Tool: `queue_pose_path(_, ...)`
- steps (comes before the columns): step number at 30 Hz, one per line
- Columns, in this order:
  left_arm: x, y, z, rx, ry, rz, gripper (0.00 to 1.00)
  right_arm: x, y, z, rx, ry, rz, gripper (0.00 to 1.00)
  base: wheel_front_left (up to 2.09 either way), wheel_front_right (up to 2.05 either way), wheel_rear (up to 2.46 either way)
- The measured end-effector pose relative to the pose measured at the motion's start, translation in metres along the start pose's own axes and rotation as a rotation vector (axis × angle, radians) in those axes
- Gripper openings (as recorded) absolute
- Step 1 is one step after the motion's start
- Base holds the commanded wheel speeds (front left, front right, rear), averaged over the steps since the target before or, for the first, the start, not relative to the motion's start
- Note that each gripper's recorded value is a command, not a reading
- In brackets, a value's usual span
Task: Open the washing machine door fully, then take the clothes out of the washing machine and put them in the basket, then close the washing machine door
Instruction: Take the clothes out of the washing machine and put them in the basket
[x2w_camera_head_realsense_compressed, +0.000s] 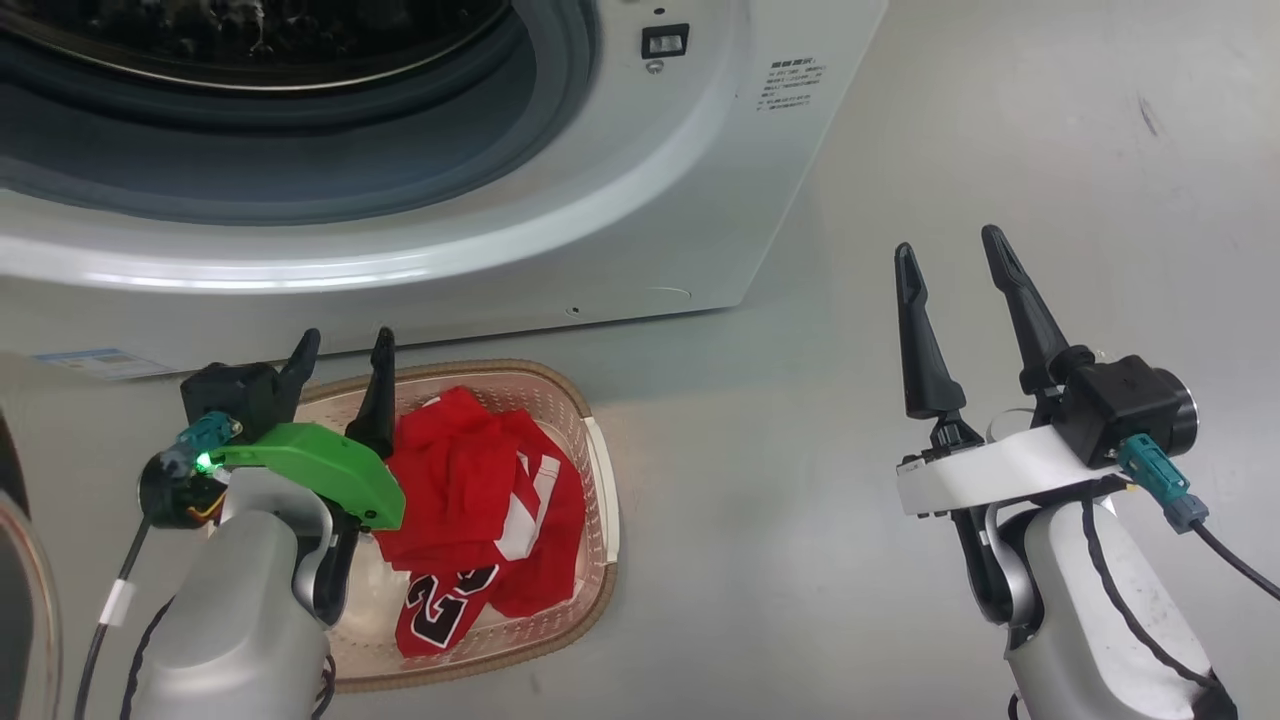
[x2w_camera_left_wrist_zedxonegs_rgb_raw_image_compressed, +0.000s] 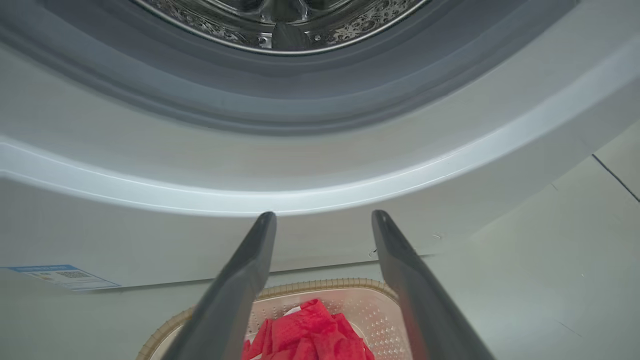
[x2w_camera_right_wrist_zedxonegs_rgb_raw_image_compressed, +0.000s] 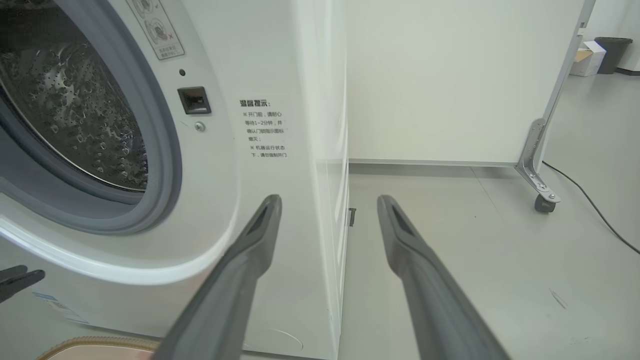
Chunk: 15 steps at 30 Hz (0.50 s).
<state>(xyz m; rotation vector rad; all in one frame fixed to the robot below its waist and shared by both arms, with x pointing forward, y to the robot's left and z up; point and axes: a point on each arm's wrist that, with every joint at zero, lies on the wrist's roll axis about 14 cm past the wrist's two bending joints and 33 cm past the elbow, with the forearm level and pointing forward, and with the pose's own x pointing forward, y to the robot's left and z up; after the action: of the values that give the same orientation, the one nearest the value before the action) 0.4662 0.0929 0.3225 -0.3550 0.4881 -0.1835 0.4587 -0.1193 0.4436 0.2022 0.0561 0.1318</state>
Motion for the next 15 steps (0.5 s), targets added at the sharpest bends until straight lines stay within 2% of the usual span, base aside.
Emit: queue_pose_path(15, -0.041, -0.006, 0.093, 0.083, -0.280, -0.019, 1.00, -0.025, 0.018, 0.014, -0.007, -0.014, 0.039, 1.00, 0.00, 0.00, 0.00)
